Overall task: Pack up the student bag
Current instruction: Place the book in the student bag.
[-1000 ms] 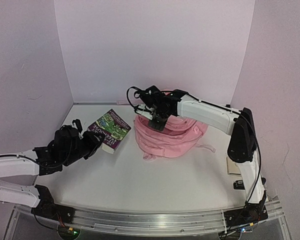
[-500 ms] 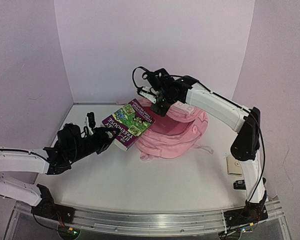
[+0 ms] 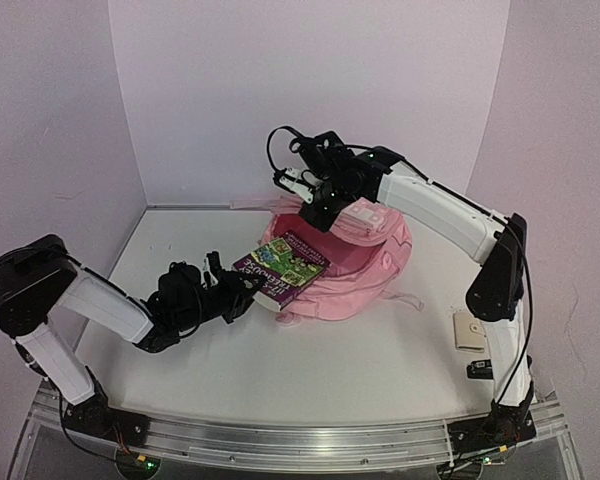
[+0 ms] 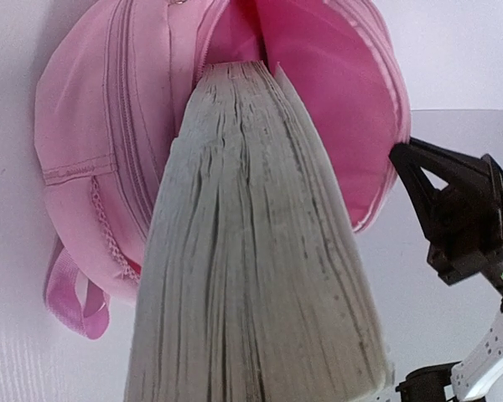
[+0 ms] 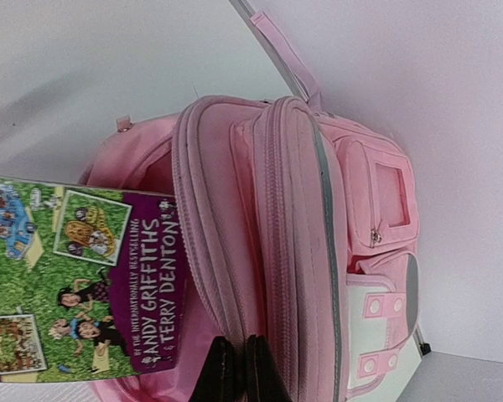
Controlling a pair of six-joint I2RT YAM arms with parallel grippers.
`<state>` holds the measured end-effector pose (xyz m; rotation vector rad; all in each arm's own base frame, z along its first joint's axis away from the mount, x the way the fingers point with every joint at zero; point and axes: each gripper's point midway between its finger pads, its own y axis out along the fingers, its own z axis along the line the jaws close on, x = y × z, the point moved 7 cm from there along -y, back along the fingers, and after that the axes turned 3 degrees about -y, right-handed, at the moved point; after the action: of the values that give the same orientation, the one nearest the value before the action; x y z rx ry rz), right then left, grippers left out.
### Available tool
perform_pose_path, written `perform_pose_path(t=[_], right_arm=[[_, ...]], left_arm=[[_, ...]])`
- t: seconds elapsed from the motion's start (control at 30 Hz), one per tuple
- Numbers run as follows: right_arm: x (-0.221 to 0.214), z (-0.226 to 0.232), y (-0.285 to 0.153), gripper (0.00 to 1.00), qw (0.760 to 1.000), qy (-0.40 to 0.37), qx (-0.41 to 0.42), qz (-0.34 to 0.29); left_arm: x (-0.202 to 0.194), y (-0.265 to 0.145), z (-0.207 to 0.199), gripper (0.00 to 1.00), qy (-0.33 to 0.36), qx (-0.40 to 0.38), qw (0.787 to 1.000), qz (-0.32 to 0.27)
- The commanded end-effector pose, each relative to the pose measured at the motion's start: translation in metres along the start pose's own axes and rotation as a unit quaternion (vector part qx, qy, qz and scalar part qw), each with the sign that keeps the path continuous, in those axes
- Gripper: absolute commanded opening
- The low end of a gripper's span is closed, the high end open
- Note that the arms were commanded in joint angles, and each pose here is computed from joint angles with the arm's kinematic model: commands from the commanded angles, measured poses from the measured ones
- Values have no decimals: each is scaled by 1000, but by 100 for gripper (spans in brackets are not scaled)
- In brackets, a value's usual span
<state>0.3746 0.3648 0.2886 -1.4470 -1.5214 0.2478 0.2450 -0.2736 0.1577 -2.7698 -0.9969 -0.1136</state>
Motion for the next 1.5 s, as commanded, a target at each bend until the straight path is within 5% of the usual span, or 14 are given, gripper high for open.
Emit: perform_pose_path(t=[0.0, 0.23, 0.57, 0.73, 1.0, 1.47], right_arm=[[29, -14, -74, 0, 990, 30, 33, -131], [23, 14, -77, 0, 983, 22, 117, -143], [20, 35, -75, 0, 974, 32, 177, -141], [19, 32, -76, 0, 978, 21, 159, -135], [22, 26, -75, 0, 982, 7, 135, -135], [37, 35, -84, 0, 963, 32, 205, -174]], left_arm=[[16, 28, -53, 0, -76, -146, 986, -12], [20, 70, -46, 0, -121, -162, 979, -11], [25, 119, -80, 0, -71, -190, 979, -1], [20, 108, -100, 0, -45, -254, 966, 16], [17, 59, -97, 0, -28, -207, 978, -2], [30, 134, -96, 1, -43, -194, 980, -24]])
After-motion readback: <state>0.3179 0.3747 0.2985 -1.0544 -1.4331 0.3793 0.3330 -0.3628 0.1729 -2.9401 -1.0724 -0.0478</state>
